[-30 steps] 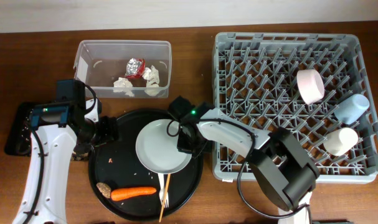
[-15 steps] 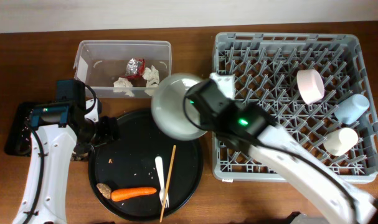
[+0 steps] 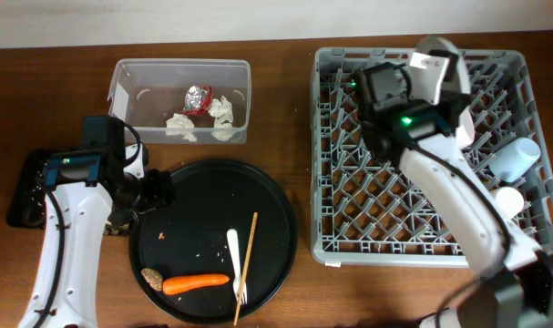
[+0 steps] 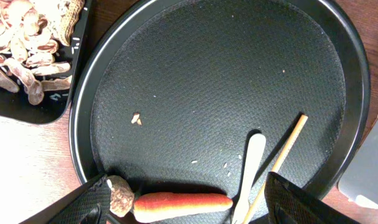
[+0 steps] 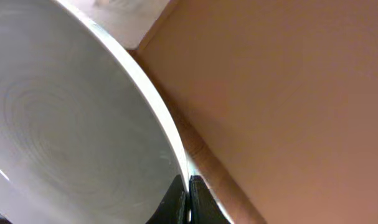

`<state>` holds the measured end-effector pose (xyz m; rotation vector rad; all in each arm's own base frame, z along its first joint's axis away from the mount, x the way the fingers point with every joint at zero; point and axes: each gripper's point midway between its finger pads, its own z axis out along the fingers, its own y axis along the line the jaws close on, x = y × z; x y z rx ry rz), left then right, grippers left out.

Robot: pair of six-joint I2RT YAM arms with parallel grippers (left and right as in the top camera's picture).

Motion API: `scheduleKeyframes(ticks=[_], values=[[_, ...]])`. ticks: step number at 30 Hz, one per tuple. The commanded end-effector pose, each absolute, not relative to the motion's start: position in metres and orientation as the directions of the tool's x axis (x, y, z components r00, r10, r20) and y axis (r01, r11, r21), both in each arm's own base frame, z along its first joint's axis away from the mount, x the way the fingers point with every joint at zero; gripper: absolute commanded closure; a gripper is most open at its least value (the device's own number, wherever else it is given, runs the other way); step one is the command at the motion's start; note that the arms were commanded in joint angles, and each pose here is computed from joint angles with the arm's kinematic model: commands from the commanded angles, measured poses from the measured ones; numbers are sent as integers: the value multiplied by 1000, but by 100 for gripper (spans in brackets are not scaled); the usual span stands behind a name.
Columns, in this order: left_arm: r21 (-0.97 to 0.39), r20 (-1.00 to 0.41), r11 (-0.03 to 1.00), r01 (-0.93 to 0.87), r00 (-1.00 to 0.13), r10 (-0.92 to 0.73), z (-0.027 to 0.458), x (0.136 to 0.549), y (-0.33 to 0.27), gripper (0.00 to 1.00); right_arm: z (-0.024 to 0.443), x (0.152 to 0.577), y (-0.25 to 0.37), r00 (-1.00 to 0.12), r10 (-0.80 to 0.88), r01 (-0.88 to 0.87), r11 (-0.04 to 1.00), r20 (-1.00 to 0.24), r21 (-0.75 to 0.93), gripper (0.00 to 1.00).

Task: Sort waste into correct bins and load items into the dishwasher rack
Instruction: 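Grasp the white plate rim with the right gripper and stand it in the rack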

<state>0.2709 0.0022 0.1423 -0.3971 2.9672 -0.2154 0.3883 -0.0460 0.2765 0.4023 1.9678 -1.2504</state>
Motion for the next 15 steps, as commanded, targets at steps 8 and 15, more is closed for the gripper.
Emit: scheduleKeyframes(ticks=[8, 15], values=[[-162, -147, 952, -261, -947, -285, 147, 276, 5, 21, 185, 421, -26, -788, -100, 453, 575, -608, -682, 96], [-164, -151, 951, -264, -945, -288, 147, 277, 5, 21, 172, 420, 40, -790, -186, 316, 693, -585, -648, 53]])
